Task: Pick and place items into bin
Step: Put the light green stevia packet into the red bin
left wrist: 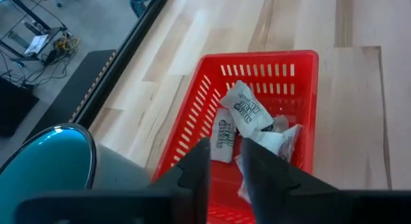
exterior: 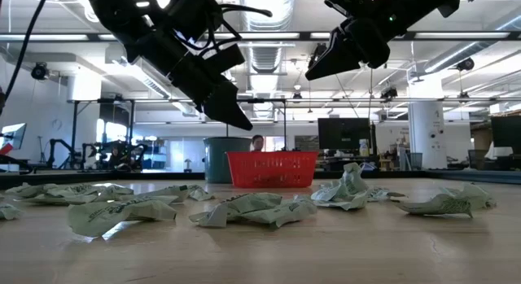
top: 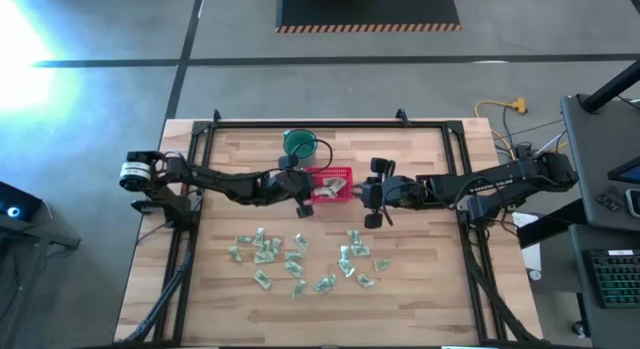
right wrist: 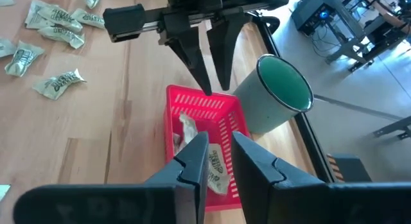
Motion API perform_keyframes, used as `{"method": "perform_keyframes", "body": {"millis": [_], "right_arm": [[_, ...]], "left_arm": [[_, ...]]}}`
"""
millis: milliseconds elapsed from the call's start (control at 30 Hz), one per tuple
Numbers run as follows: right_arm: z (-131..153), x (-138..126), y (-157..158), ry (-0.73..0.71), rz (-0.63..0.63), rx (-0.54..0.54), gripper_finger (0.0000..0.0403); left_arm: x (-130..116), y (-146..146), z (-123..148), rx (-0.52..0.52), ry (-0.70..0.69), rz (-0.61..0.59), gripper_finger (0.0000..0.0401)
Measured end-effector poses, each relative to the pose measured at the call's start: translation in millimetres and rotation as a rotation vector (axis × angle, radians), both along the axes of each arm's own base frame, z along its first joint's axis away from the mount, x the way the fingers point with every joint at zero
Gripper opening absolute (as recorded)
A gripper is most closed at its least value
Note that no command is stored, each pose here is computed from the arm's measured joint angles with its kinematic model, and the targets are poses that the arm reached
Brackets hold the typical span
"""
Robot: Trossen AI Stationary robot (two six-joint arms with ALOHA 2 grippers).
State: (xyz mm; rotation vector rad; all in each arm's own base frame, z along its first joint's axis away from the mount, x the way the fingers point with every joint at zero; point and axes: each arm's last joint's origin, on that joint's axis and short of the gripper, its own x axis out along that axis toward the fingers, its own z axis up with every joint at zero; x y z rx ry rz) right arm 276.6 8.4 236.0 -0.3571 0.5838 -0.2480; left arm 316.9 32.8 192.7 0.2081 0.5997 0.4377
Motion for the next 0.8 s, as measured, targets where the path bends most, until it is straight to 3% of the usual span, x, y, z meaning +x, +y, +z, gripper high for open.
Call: {"method": "perform_keyframes", "body": {"millis": [200,367,500,800], "right_arm": [[-4,-2,3,0.024,0.023,0.122,0.0057],[-16,-7,10,0.144,0.160,0.349,0.0061],[-28,-10,15,0.241,0.186,0.504,0.0065],[-44,-8,32,0.330,0.219,0.513,0.0079]], "left_arm": [[-1,-5,6,-0.001,-0.018,-0.012,0.0128],[-14,-16,15,-0.060,0.008,-0.014,0.0134],[-27,-29,23,-0.120,0.024,-0.057,0.0134],[-45,-56,26,-0.197,0.011,-0.125,0.0134]]}}
